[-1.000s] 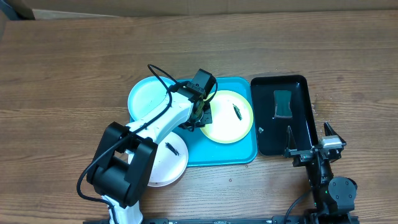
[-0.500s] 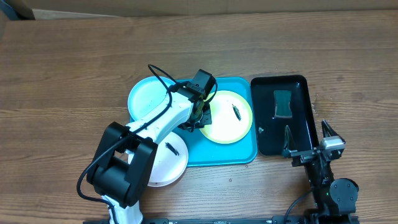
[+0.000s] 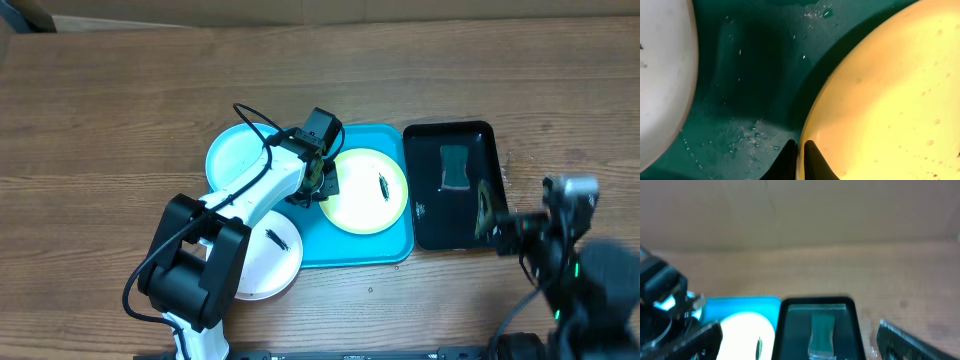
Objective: Clean dirty plates on tray and stack at the side
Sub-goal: 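Reach the right gripper into the black tray and grasp the green sponge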
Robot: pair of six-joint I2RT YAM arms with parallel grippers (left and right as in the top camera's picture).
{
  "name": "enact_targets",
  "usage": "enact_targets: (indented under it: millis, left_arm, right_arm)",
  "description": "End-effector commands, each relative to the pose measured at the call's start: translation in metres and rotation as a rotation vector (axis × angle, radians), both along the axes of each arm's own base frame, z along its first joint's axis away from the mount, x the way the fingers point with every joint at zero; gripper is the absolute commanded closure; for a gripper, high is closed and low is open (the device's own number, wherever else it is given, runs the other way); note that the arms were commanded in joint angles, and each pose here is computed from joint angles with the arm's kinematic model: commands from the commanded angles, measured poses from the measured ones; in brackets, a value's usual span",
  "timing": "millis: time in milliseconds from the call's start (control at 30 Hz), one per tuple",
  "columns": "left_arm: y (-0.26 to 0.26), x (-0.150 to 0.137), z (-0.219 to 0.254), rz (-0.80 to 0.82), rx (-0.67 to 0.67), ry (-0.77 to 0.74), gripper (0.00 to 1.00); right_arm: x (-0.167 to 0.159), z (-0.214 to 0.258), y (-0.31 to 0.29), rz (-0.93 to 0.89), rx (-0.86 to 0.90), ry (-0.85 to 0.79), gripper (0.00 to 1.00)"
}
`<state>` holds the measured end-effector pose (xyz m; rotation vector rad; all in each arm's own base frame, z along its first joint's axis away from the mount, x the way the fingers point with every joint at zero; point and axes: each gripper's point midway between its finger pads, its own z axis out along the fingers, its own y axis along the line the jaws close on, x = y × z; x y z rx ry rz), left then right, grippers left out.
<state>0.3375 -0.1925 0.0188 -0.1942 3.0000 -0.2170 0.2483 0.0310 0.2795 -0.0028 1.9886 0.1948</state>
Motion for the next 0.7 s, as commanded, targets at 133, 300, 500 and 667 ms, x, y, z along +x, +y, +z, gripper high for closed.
enact_targets:
  millis: [133, 300, 500, 667]
  left_arm:
    - [-0.005, -0.003, -0.004, -0.033, -0.035, 0.025, 0.89]
    - [-0.007, -0.001, -0.004, -0.034, -0.041, 0.018, 0.88]
    - [-0.007, -0.001, -0.004, -0.034, -0.041, 0.018, 0.88]
    - [-0.007, 0.000, -0.003, -0.033, -0.043, 0.013, 0.88]
  right_arm:
    - [0.043, -0.006, 0.020, 0.080, 0.037, 0.344, 0.00]
    - [0.063, -0.036, 0.036, 0.147, 0.087, 0.504, 0.10]
    - [0.086, -0.098, 0.017, -0.009, 0.060, 0.702, 0.23]
    - [0.103, -0.148, 0.009, -0.054, 0.010, 0.815, 0.28]
